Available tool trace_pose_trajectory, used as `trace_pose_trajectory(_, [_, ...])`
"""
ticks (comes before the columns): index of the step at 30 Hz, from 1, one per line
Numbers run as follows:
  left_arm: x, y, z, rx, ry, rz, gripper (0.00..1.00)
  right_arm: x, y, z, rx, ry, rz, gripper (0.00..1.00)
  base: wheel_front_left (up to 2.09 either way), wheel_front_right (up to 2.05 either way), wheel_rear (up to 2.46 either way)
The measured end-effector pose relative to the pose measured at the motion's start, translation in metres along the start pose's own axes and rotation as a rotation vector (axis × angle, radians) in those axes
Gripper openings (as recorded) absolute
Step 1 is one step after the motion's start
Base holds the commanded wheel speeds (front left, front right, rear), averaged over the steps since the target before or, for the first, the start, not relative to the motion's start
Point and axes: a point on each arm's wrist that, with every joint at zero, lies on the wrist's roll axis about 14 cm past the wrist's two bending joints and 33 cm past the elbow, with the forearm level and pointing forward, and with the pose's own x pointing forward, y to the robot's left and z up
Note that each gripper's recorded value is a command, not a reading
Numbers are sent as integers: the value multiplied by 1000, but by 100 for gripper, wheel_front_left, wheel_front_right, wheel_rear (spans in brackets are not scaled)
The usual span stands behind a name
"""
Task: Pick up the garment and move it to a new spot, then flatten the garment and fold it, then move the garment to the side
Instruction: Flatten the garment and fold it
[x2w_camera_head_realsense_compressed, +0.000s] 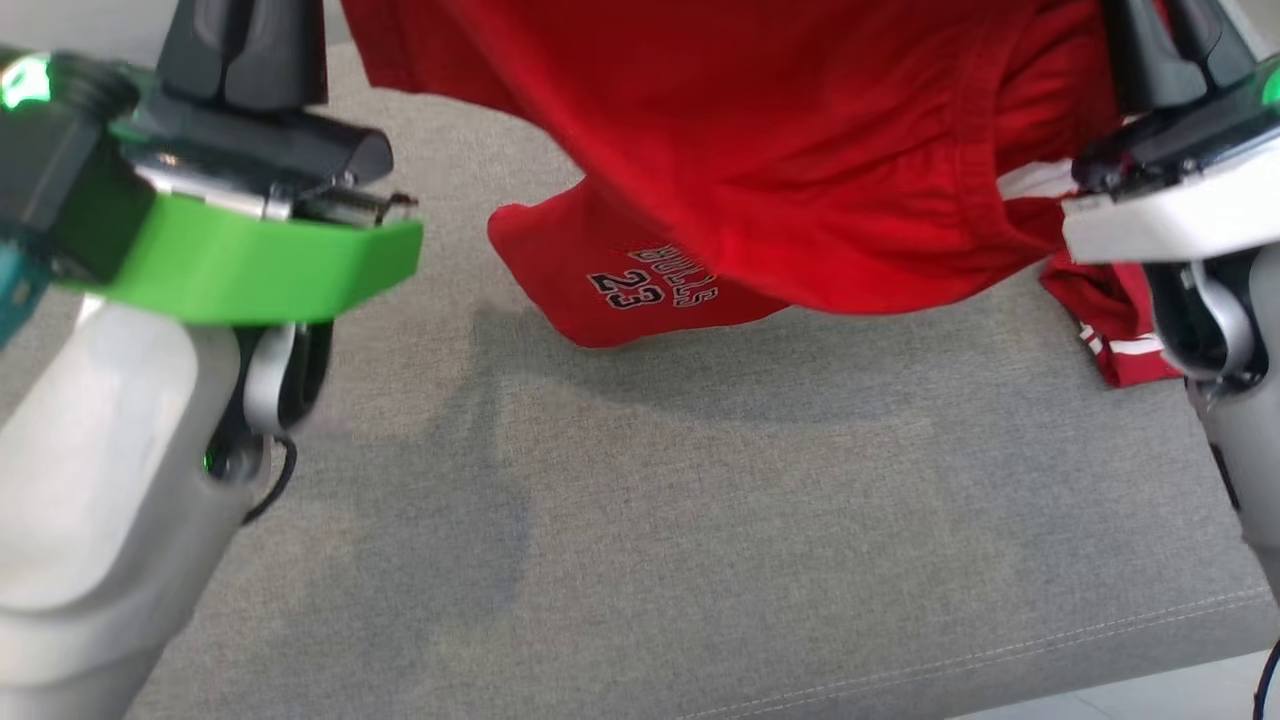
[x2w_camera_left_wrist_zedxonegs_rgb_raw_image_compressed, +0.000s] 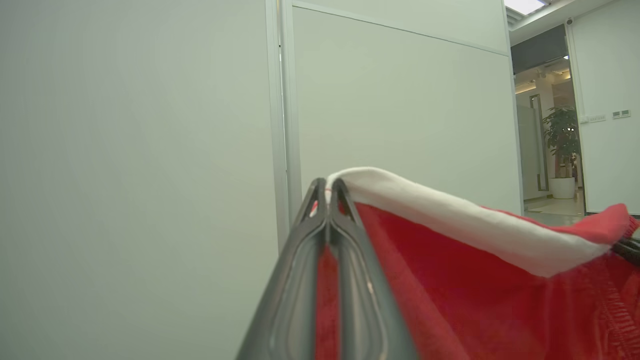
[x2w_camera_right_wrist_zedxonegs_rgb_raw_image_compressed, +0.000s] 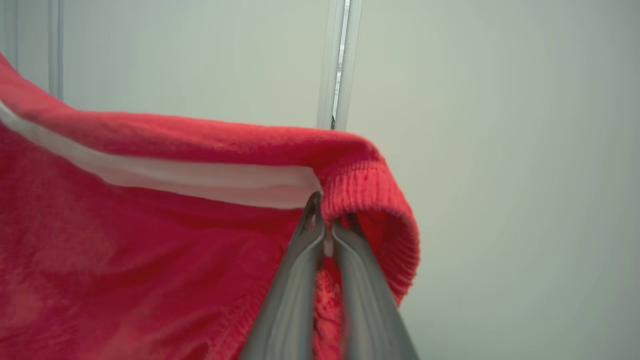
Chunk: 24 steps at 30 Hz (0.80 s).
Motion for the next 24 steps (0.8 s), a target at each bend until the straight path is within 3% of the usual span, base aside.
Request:
trace_pose_trajectory(6, [30, 12, -32, 8, 23, -32, 0, 28, -17, -36, 11, 74, -5, 0, 0, 0, 0])
trace_pose_trajectory(10, [67, 25, -55, 41, 32, -51, 0, 66, -24, -59, 14, 89, 5, 0, 0, 0, 0])
trace_pose_trajectory(15, [96, 55, -80, 91, 71, -5, 0, 106, -22, -81, 32, 96, 2, 0, 0, 0, 0])
trace_pose_trajectory(24, [103, 92, -124, 91, 168, 75, 0, 141, -7, -113, 60, 141, 5, 0, 0, 0, 0])
